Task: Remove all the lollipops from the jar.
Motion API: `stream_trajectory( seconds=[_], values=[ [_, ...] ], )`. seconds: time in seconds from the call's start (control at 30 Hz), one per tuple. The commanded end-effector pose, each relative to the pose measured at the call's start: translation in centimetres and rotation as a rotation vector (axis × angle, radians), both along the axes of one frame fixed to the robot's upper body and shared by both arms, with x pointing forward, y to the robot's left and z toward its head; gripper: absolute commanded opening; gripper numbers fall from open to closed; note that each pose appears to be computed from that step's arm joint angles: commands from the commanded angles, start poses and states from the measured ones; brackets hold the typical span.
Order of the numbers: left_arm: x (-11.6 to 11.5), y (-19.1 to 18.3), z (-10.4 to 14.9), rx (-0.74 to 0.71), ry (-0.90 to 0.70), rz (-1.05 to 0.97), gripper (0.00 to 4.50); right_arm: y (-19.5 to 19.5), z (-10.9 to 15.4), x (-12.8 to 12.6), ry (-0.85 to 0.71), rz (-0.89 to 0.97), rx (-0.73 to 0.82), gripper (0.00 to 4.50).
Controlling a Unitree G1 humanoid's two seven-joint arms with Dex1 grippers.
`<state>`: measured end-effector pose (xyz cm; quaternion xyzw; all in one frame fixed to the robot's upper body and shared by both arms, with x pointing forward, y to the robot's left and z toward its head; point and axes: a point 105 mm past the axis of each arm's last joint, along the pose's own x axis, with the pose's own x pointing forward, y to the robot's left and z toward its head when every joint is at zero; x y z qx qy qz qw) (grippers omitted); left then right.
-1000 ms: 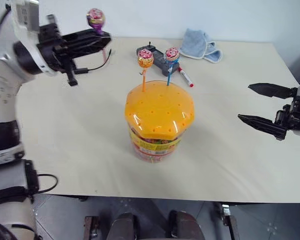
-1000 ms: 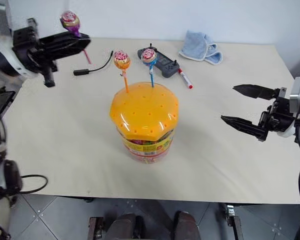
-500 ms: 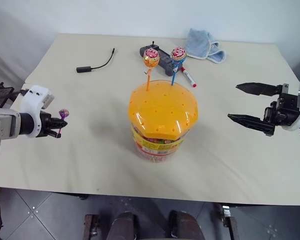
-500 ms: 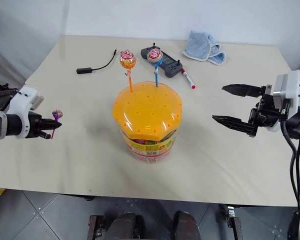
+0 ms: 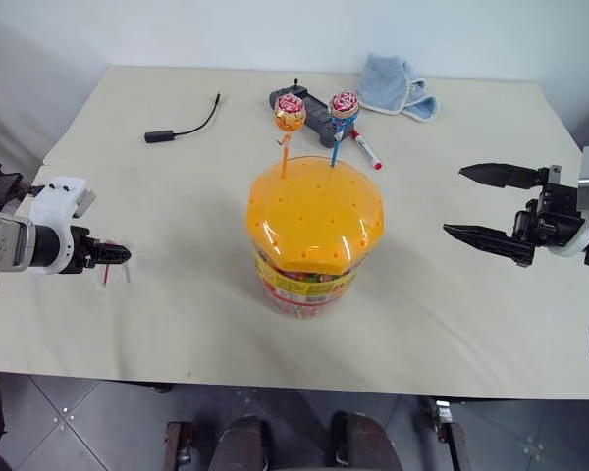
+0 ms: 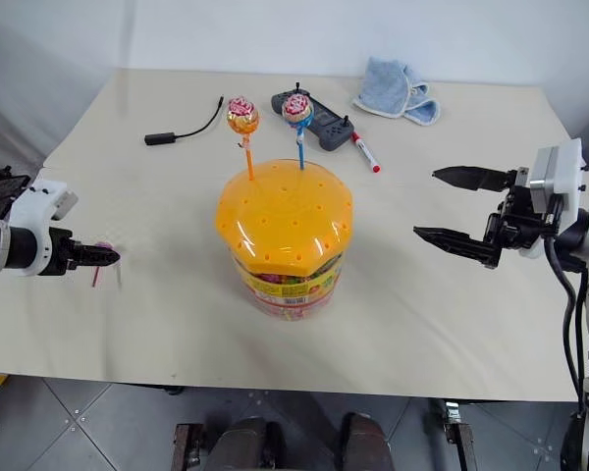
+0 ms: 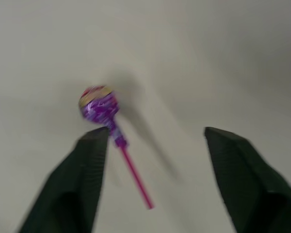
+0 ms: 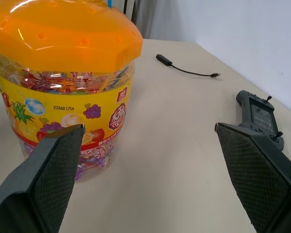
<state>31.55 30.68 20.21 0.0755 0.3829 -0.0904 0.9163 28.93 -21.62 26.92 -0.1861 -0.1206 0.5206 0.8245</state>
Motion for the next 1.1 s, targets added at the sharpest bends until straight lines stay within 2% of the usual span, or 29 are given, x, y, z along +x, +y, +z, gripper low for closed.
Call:
stream_trajectory(
  seconds=[0.03, 0.1, 0.17, 0.23, 0.33, 0.43, 0.57, 0.73, 0.93, 1.03, 1.1],
  values=[
    [0.3, -1.2, 4.1, 0.037, -0.129, -0.094, 4.48, -0.3, 1.1, -0.6, -0.044, -0.011, -0.001, 4.50],
    [0.8, -2.6, 5.9, 0.030, -0.205, -0.174, 4.48, -0.4, 1.2, -0.6, -0.049, -0.013, -0.001, 4.50],
    [1.4, -5.4, 7.9, -0.008, -0.344, -0.358, 4.48, -0.5, 1.3, -0.7, -0.056, -0.012, 0.001, 4.50],
    [1.2, -7.9, 9.1, -0.053, -0.441, -0.519, 4.48, -0.5, 1.6, -0.8, -0.059, -0.008, 0.005, 4.50],
    [0.6, -10.9, 11.4, -0.164, -0.668, -0.740, 4.48, -0.4, 2.1, -1.2, -0.058, 0.013, 0.028, 4.50],
    [-0.9, -13.8, 12.0, -0.319, -0.757, -1.012, 4.48, 0.0, 2.8, -2.4, -0.056, 0.066, 0.062, 4.50],
    [-2.2, -16.6, 11.9, -0.451, -0.820, -1.307, 4.48, 0.7, 2.8, -4.3, -0.035, 0.159, 0.088, 4.50],
    [-1.3, -19.7, 12.1, -0.555, -0.828, -1.442, 4.48, 1.0, 2.8, -4.6, -0.061, 0.134, 0.104, 4.50],
    [0.0, -22.2, 12.2, -0.580, -0.813, -1.517, 4.48, 0.7, 2.3, -4.8, -0.070, 0.074, 0.101, 4.50],
    [0.3, -22.2, 12.6, -0.579, -0.848, -1.520, 3.88, 0.5, 2.3, -5.2, -0.083, 0.036, 0.103, 4.50],
    [0.3, -22.1, 12.3, -0.555, -0.818, -1.530, 3.26, 0.3, 2.3, -5.4, -0.089, 0.015, 0.108, 4.50]
  ],
)
